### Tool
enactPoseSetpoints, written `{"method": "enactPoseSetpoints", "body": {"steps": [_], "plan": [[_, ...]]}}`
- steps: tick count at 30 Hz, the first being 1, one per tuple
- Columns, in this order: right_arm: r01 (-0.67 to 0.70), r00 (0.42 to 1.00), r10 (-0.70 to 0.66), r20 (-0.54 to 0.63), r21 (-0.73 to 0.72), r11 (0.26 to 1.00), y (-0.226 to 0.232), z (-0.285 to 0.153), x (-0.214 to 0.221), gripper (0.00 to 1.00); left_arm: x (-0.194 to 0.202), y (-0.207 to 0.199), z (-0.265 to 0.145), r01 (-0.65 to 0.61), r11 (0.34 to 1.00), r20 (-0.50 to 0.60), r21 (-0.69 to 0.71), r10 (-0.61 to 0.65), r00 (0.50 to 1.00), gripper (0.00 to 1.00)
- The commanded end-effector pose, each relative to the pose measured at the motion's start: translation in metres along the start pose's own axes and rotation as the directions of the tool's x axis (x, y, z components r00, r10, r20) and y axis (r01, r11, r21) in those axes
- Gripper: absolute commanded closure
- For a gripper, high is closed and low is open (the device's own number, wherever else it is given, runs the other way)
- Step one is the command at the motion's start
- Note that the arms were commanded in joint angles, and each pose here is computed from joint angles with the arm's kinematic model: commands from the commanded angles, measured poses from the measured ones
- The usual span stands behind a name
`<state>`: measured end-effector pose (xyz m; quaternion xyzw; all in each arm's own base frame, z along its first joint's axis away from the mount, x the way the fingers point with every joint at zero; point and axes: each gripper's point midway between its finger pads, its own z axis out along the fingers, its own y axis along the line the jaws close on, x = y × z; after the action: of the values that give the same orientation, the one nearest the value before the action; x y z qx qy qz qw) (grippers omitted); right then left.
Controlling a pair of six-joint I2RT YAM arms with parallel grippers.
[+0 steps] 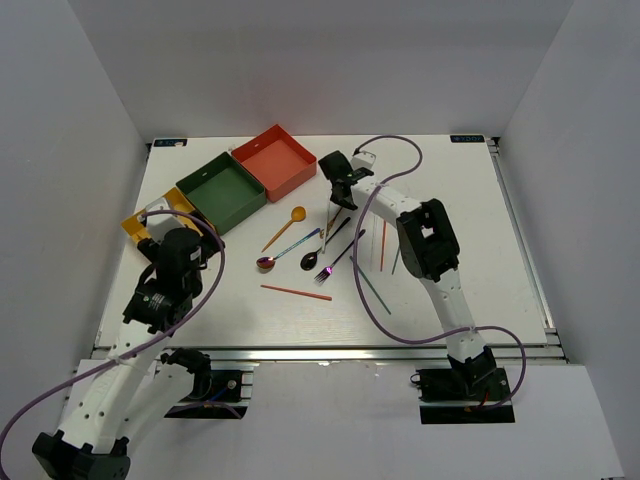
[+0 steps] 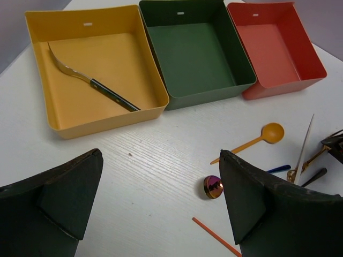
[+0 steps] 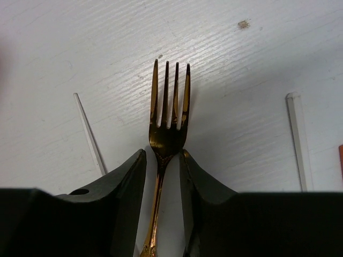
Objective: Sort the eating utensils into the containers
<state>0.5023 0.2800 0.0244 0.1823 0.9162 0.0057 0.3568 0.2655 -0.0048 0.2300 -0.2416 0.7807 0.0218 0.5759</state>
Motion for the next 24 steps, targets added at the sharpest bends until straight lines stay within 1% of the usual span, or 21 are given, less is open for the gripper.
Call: {"method": "enactPoseSetpoints", "body": {"steps": [1,8,12,13,14,15,16,18,19,21,22,24], "plan": [[0.147,0.977,-0.124,-0.171,0.13,0.981,-0.041,0.006,0.064,0.62,-0.001,-0.008,-0.004,-0.011,0.999,-0.012,0.037,0.012,1.0,0.02],[0.179,0.973,-0.148,-0.178,0.169,0.969,-0.037,-0.01,0.069,0.62,0.006,-0.013,-0.003,-0.033,0.998,-0.053,0.062,0.036,0.998,0.02],[0.191,0.968,-0.16,-0.193,0.156,0.969,-0.032,-0.005,0.078,0.64,0.007,-0.017,-0.004,-0.036,0.996,-0.06,0.085,0.041,0.997,0.02],[0.191,0.967,-0.157,-0.202,0.159,0.969,-0.032,-0.002,0.078,0.68,0.007,-0.017,-0.004,-0.035,0.996,-0.061,0.087,0.041,0.997,0.02],[0.187,0.968,-0.154,-0.2,0.159,0.969,-0.028,-0.003,0.073,0.7,0.007,-0.017,-0.006,-0.033,0.995,-0.06,0.093,0.038,0.997,0.02],[0.198,0.964,-0.161,-0.21,0.172,0.965,-0.031,0.003,0.078,0.7,0.007,-0.017,-0.006,-0.033,0.995,-0.062,0.094,0.039,0.997,0.02],[0.197,0.965,-0.159,-0.21,0.176,0.965,-0.032,0.005,0.076,0.76,0.007,-0.017,-0.007,-0.033,0.995,-0.061,0.096,0.039,0.997,0.02],[0.197,0.963,-0.156,-0.222,0.178,0.964,-0.035,0.008,0.078,0.79,0.007,-0.016,-0.009,-0.028,0.994,-0.056,0.102,0.034,0.998,0.02],[0.193,0.962,-0.149,-0.228,0.181,0.964,-0.038,0.011,0.078,0.84,0.006,-0.016,-0.01,-0.026,0.994,-0.053,0.108,0.032,0.998,0.02],[0.187,0.959,-0.14,-0.245,0.181,0.966,-0.041,0.013,0.082,0.88,0.004,-0.016,-0.011,-0.022,0.993,-0.047,0.114,0.027,0.999,0.02],[0.179,0.956,-0.13,-0.263,0.17,0.969,-0.042,0.013,0.084,0.93,0.004,-0.016,-0.012,-0.02,0.993,-0.046,0.117,0.026,0.999,0.02],[0.16,0.957,-0.116,-0.266,0.147,0.976,-0.039,0.012,0.084,0.98,0.004,-0.017,-0.011,-0.023,0.993,-0.047,0.116,0.029,0.998,0.02]]}}
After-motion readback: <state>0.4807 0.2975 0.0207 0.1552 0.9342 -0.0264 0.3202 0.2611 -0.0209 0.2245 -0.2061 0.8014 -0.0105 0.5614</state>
